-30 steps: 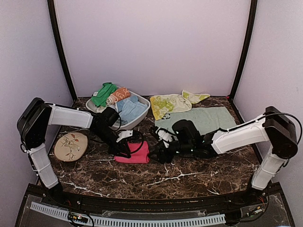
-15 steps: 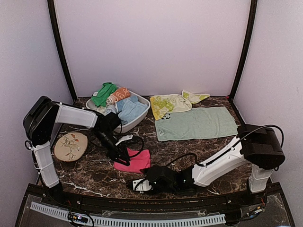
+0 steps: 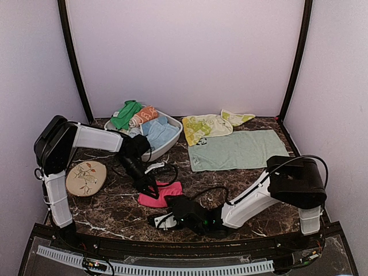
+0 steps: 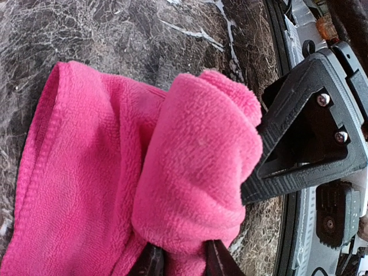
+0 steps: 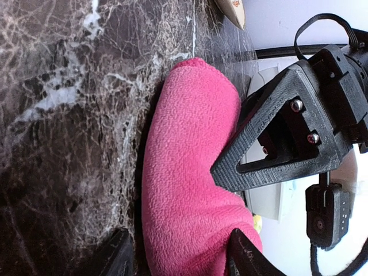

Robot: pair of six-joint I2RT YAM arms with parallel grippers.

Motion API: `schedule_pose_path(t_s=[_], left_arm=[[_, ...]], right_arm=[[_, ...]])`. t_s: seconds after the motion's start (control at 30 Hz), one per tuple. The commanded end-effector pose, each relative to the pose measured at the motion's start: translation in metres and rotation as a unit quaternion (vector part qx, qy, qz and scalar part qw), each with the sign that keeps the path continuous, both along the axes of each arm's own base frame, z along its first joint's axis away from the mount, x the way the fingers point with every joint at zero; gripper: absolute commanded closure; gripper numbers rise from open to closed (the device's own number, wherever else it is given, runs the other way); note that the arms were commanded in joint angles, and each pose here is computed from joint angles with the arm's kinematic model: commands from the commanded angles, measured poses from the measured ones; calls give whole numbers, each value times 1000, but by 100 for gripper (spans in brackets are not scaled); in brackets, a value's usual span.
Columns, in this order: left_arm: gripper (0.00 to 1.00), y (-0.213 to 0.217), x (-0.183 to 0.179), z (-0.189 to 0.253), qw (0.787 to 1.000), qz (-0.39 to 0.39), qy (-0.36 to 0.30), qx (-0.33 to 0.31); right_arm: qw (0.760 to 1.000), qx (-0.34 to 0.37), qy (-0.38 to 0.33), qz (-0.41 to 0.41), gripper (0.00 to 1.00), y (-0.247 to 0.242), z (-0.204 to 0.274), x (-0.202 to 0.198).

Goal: Roll the towels
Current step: Roll the towel at the center of the board.

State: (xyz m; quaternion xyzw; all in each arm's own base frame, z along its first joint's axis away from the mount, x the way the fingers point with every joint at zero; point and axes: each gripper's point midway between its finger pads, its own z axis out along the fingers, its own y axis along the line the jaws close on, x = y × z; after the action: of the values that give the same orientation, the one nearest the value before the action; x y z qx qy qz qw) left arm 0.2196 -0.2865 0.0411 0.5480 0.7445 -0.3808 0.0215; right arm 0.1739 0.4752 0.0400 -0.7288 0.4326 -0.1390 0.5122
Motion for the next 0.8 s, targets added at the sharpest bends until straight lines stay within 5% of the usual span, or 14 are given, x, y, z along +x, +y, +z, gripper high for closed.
schedule_pose_path(t_s=[0.0,0.27,0.57,0.77], left_arm=[[72,30,1,-54,993,-2,-20,119],[72,29,-3,-53,994,-3,-11,111],[73,29,-2,-52,994,-2,-10,113],[72,30,-8,-53,994,-6,-1,110]], right_arm=[[999,23,-2,-26,45,-16,8,-11],[991,82,62,-90,46,-66,19,-36],[991,119,45,52,47,42,54,-50],[992,109,43,51,48,50,35,-19]])
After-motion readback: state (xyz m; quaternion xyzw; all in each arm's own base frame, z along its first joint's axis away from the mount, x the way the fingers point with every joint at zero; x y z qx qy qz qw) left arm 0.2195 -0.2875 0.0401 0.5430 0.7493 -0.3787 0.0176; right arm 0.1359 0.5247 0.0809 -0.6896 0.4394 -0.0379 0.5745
